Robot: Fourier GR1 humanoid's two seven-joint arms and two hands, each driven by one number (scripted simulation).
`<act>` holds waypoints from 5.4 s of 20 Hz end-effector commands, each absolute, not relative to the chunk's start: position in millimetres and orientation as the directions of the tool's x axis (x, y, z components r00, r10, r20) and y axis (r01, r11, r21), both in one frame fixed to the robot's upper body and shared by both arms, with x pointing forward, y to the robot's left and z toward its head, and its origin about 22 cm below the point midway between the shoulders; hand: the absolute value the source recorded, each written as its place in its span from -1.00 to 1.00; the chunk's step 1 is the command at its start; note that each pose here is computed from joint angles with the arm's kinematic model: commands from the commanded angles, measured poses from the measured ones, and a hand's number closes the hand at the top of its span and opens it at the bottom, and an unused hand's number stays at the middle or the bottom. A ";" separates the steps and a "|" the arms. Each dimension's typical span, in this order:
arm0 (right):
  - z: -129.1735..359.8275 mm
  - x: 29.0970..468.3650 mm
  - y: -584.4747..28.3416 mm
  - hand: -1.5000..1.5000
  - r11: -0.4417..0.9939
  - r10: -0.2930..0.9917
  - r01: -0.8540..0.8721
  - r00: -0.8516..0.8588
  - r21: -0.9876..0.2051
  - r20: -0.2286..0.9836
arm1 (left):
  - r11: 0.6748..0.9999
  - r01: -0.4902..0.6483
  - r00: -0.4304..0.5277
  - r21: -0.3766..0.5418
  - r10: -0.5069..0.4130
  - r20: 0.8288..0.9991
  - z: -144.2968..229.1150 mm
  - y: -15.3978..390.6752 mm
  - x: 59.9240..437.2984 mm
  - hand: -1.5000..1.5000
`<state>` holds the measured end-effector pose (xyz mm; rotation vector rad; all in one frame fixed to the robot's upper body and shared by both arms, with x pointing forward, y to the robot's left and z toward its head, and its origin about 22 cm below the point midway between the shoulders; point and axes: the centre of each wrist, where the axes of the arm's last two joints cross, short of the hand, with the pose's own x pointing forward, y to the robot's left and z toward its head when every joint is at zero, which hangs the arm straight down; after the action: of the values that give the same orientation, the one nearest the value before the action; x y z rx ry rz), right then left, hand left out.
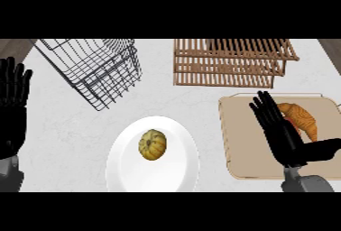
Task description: Pick the sweet potato from the tray and place it in the tiered shelf
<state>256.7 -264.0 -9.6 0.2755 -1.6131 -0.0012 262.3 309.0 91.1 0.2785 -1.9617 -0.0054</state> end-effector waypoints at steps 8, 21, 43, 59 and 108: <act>68.7 313.2 -374.2 -1.00 0.997 -0.081 -0.004 -0.020 0.080 0.997 | 0.977 -0.171 -0.060 0.131 -0.143 0.988 48.0 276.1 254.4 0.00; 186.5 300.6 -460.7 -1.00 0.786 0.236 -0.555 -0.137 -0.272 0.962 | 0.976 -0.179 -0.048 0.125 -0.135 0.990 62.4 274.7 254.4 0.00; 185.8 282.6 -345.4 -1.00 0.224 0.915 -0.470 -0.200 -0.854 0.350 | 0.979 -0.161 -0.026 0.127 -0.133 0.991 71.6 255.6 249.0 0.00; 107.5 298.7 -355.6 -1.00 0.181 0.954 -0.488 -0.124 -0.854 0.273 | 0.977 -0.175 -0.037 0.126 -0.134 0.990 68.0 270.9 252.2 0.00; 49.5 282.1 -142.6 1.00 0.327 0.944 -0.331 0.066 -0.885 0.324 | 0.973 -0.194 -0.025 0.122 -0.129 0.991 61.3 280.7 258.2 0.00</act>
<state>294.3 -202.5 42.3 -0.8204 -1.0566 1.2580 255.0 274.7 56.8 0.2504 -1.5943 0.0432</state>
